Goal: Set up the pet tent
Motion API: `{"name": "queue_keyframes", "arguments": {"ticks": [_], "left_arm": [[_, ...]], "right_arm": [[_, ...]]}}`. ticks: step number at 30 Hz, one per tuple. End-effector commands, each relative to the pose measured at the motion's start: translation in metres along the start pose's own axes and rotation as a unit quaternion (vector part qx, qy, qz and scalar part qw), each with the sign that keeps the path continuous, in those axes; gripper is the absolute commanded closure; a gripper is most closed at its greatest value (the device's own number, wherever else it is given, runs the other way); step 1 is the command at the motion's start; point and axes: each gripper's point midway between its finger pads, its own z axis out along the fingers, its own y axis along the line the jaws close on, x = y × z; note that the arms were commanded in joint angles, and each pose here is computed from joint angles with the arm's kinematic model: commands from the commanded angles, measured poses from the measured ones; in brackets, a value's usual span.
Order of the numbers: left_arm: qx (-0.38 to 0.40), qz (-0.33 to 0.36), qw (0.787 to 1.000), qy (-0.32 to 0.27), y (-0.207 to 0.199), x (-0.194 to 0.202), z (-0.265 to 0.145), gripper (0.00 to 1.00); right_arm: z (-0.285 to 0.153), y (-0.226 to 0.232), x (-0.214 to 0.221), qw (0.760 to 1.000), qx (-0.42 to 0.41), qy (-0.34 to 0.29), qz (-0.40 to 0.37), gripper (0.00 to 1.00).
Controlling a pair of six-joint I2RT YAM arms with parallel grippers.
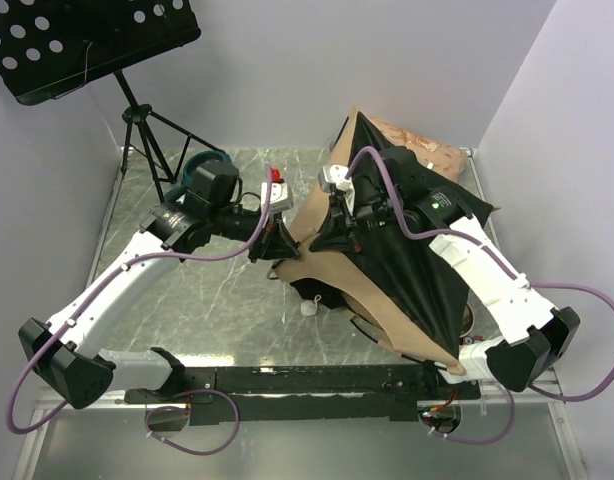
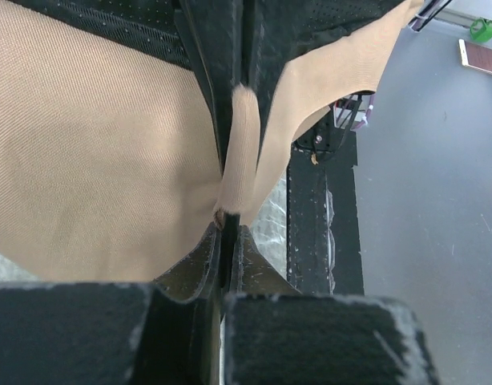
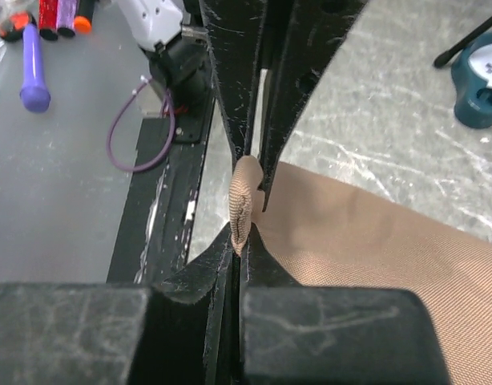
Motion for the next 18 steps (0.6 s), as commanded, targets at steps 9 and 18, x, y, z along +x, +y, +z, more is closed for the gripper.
{"name": "queue_keyframes", "arguments": {"ticks": [9, 18], "left_arm": [[-0.026, -0.045, 0.999, -0.001, 0.006, -0.012, -0.004, 0.99], [-0.183, -0.007, 0.967, -0.176, 0.039, -0.090, -0.099, 0.00]], "right_arm": [[0.007, 0.015, 0.011, 0.999, -0.007, 0.036, -0.029, 1.00], [-0.033, -0.033, -0.072, 0.986, 0.119, -0.081, -0.079, 1.00]]}}
